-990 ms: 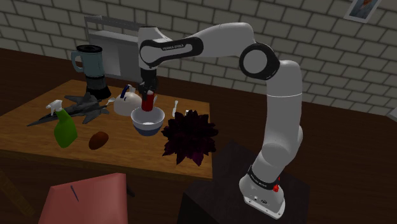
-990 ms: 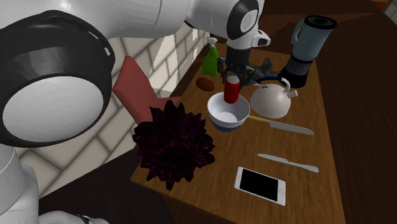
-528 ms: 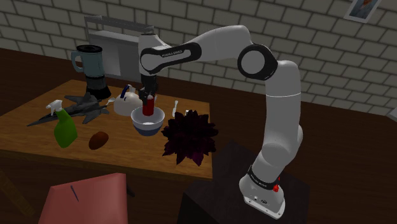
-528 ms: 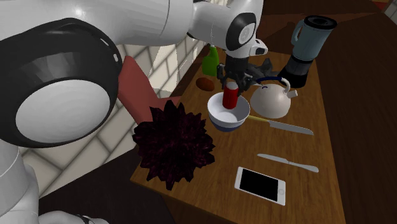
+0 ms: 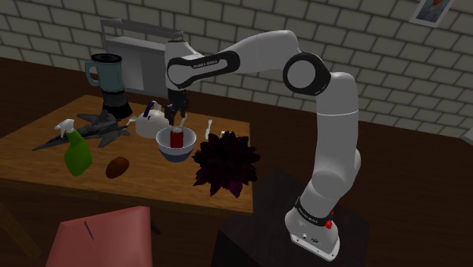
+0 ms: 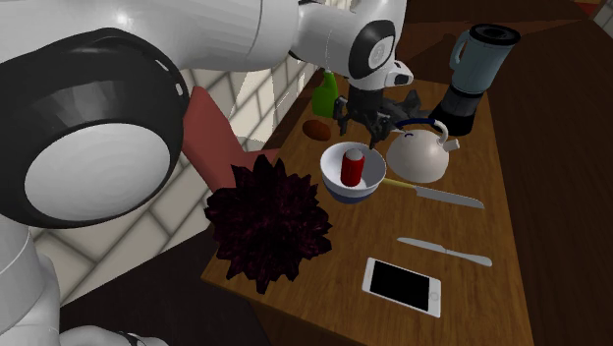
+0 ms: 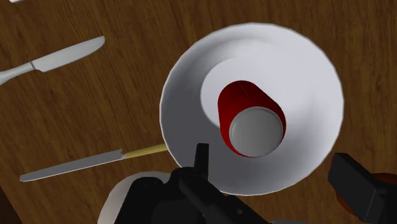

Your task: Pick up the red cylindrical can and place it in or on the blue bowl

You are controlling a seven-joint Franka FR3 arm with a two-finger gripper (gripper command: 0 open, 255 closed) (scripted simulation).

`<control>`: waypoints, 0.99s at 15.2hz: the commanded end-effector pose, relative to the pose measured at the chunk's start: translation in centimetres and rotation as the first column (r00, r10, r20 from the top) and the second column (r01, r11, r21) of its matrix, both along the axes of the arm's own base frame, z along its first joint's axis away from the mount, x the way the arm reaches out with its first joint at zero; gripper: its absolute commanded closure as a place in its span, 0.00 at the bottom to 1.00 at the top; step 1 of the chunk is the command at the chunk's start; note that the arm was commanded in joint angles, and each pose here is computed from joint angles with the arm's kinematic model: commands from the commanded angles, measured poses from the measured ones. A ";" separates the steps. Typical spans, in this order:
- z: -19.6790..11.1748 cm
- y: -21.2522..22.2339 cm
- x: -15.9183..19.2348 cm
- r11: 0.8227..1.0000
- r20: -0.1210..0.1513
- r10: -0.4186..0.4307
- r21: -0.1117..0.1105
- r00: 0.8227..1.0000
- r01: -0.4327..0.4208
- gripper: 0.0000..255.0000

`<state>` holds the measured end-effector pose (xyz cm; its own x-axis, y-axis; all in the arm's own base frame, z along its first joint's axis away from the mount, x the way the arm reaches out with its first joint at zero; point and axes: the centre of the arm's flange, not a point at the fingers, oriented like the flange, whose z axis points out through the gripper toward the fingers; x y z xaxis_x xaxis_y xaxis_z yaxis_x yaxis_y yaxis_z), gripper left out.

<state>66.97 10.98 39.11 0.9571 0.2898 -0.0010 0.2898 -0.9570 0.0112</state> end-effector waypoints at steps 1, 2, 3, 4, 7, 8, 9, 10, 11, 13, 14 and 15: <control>0.0 0.0 0.0 1.000 0.000 0.000 0.000 1.000 0.000 0.00; 0.0 0.0 0.0 1.000 0.000 0.000 0.000 1.000 0.000 0.00; 0.0 0.0 0.0 1.000 0.000 0.000 0.000 1.000 0.000 0.00; 0.0 0.0 0.0 1.000 0.000 0.000 0.000 1.000 0.000 0.00; 4.0 0.0 0.0 1.000 0.000 0.000 0.000 1.000 0.000 0.00; 5.0 0.1 0.0 1.000 0.000 0.000 0.000 1.000 0.000 0.00; 5.0 0.1 0.0 1.000 0.000 0.000 0.000 1.000 0.000 0.00; 5.0 0.1 0.0 1.000 0.000 0.000 0.000 1.000 0.000 0.00; 5.0 0.1 0.0 1.000 0.000 0.000 0.000 1.000 0.000 0.00; 5.0 0.1 0.0 1.000 0.000 0.000 0.000 1.000 0.000 0.00; 5.0 0.1 0.0 1.000 0.000 0.000 0.000 1.000 0.000 0.00; 5.0 0.1 0.0 1.000 0.000 0.000 0.000 1.000 0.000 0.00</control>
